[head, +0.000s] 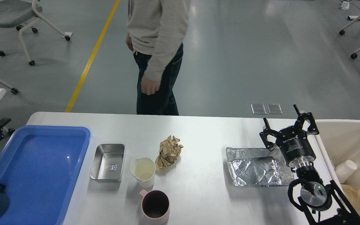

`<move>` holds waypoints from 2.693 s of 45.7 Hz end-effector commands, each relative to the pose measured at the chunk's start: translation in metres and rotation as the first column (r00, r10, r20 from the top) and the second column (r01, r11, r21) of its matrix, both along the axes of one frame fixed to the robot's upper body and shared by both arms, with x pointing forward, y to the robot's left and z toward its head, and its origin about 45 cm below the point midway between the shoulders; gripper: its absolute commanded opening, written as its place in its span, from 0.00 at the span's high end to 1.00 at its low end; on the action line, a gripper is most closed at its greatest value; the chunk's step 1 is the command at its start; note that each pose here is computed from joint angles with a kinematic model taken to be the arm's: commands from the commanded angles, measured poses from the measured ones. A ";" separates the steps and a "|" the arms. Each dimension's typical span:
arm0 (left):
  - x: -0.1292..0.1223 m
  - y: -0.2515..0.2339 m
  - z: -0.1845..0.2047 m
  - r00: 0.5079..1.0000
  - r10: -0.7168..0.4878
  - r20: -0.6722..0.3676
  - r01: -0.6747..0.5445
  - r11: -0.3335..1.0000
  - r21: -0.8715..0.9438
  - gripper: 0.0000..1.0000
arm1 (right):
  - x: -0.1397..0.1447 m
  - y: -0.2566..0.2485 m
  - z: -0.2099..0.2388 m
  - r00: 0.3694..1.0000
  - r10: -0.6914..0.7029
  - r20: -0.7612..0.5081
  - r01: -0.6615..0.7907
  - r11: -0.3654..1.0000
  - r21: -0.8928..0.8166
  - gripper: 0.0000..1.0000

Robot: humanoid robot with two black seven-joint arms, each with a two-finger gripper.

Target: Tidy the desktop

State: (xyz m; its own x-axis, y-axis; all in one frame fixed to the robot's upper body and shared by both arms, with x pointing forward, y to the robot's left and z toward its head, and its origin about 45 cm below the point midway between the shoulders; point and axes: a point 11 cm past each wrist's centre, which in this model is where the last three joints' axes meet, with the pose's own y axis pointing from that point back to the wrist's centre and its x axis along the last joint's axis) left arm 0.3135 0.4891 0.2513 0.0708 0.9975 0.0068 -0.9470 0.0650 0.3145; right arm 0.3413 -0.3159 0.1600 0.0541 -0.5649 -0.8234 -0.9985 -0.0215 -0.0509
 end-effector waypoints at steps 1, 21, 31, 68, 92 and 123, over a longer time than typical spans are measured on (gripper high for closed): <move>-0.008 -0.001 0.023 0.997 -0.064 0.038 0.060 0.994 0.096 0.04 | -0.001 0.003 -0.002 1.000 0.007 -0.004 -0.007 1.000 0.002 0.00; -0.029 -0.031 0.060 0.944 -0.297 -0.142 0.328 0.809 0.488 0.04 | -0.001 0.001 -0.002 1.000 0.009 -0.009 -0.009 1.000 -0.005 0.00; -0.038 -0.038 0.047 0.905 -0.359 -0.229 0.423 0.695 0.581 0.04 | -0.001 0.008 -0.005 0.999 0.035 -0.023 -0.035 0.999 -0.019 0.00; -0.060 -0.132 -0.050 0.677 -0.642 -0.360 0.728 0.514 0.453 0.04 | 0.000 0.006 -0.002 0.999 0.039 -0.023 -0.040 0.999 -0.034 0.00; -0.089 -0.262 -0.121 0.426 -0.819 -0.385 0.885 0.288 0.367 0.04 | -0.001 0.014 -0.004 0.997 0.064 -0.032 -0.065 0.997 -0.040 0.00; -0.130 -0.290 -0.164 0.375 -0.823 -0.426 0.926 0.311 0.214 0.05 | -0.001 0.014 -0.004 0.997 0.064 -0.030 -0.066 0.997 -0.043 0.00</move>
State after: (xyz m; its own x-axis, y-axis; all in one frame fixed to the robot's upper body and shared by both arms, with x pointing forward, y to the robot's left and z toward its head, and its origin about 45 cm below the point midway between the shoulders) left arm 0.1865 0.2077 0.0943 0.9496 0.2338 0.2089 -0.3121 0.6429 0.6994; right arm 0.3401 -0.3011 0.1550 0.0657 -0.5939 -0.8019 -0.9960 -0.0877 -0.0166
